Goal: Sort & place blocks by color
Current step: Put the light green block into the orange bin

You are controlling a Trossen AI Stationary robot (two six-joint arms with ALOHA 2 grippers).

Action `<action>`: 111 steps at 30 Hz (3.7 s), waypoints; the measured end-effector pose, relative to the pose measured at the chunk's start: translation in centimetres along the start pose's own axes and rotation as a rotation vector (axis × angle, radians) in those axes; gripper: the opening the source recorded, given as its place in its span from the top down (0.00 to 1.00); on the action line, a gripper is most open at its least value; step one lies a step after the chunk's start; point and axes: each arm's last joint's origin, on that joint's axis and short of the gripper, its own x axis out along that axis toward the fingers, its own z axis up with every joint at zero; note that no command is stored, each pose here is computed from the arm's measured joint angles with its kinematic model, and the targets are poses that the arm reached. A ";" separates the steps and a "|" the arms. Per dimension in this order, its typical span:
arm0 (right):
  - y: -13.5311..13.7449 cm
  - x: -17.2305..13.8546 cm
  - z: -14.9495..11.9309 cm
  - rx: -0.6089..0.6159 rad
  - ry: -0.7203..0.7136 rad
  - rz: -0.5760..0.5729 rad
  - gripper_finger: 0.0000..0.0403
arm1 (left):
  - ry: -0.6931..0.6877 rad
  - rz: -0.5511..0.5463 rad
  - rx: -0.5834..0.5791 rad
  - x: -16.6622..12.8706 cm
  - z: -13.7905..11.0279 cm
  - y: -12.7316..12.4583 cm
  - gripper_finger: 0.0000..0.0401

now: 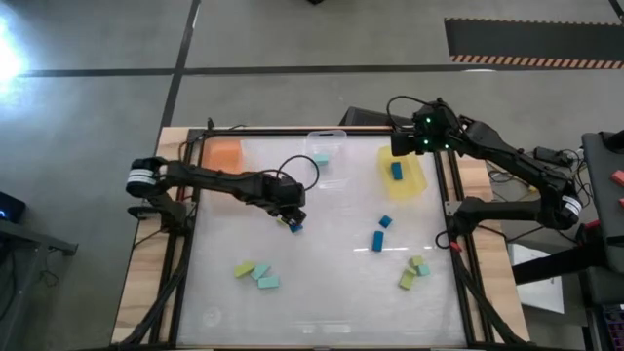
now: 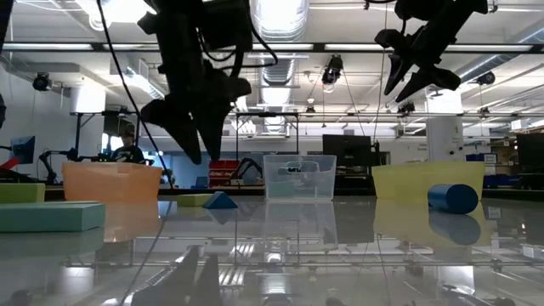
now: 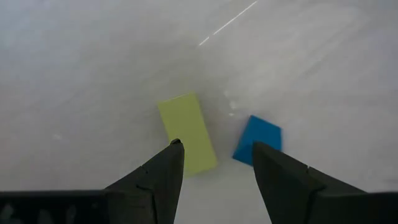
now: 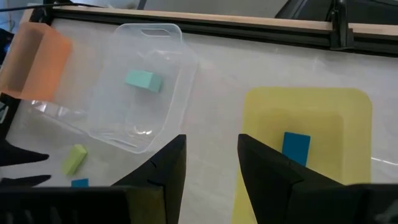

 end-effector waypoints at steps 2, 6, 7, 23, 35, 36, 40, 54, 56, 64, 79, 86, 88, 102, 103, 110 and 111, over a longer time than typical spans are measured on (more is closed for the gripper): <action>0.0 0.0 0.0 0.000 0.000 -0.001 0.67 | 0.017 0.022 0.000 0.9 0.0 0.0 0.57; 0.0 0.0 0.0 0.000 0.000 -0.001 0.66 | 0.047 0.061 -0.002 2.4 0.1 0.1 0.57; 0.0 0.0 0.0 0.000 0.000 -0.001 0.66 | 0.054 0.068 -0.001 2.7 0.1 0.1 0.57; 0.0 0.0 0.0 0.001 0.002 -0.002 0.66 | 0.099 0.117 0.008 5.6 -0.3 -0.1 0.58; 0.0 0.1 0.0 0.001 0.003 -0.002 0.66 | 0.096 0.115 0.006 5.5 -0.2 -0.1 0.70; 0.0 0.0 0.0 0.001 0.003 -0.002 0.66 | 0.101 0.121 0.007 5.3 -0.3 0.0 0.70; 0.0 0.1 0.0 0.003 0.003 -0.002 0.66 | 0.094 0.107 0.005 3.6 0.1 -0.1 0.70; -0.1 0.1 -0.1 0.004 0.005 -0.004 0.67 | -0.029 -0.004 -0.096 -6.3 1.2 4.2 0.70; -0.1 0.1 -0.1 0.003 0.005 -0.004 0.67 | -0.045 0.000 -0.131 -7.2 1.4 5.5 0.70; -0.1 0.1 -0.1 0.003 0.006 -0.005 0.67 | -0.047 0.149 -0.233 -8.6 2.4 10.6 0.70; -0.1 0.1 -0.1 -0.005 0.007 -0.006 0.68 | 0.005 0.385 -0.375 -8.1 4.7 19.4 0.70; -0.1 0.1 -0.1 -0.011 0.008 -0.006 0.67 | 0.091 0.427 -0.422 -5.9 3.4 22.0 0.70; -0.1 0.1 -0.1 -0.012 0.008 -0.006 0.67 | 0.091 0.426 -0.428 -5.4 3.2 22.2 0.70; -0.1 0.1 -0.1 -0.014 0.008 -0.006 0.67 | 0.078 0.438 -0.442 -1.0 2.8 23.0 0.67; -0.1 0.1 -0.1 -0.014 0.007 -0.005 0.67 | 0.083 0.441 -0.443 -0.8 2.9 23.1 0.67; -0.1 0.1 -0.1 -0.013 0.008 -0.006 0.68 | 0.094 0.465 -0.439 -0.2 3.0 23.2 0.67; -0.1 0.1 -0.1 -0.013 0.008 -0.005 0.68 | 0.093 0.466 -0.439 -0.2 3.0 23.2 0.67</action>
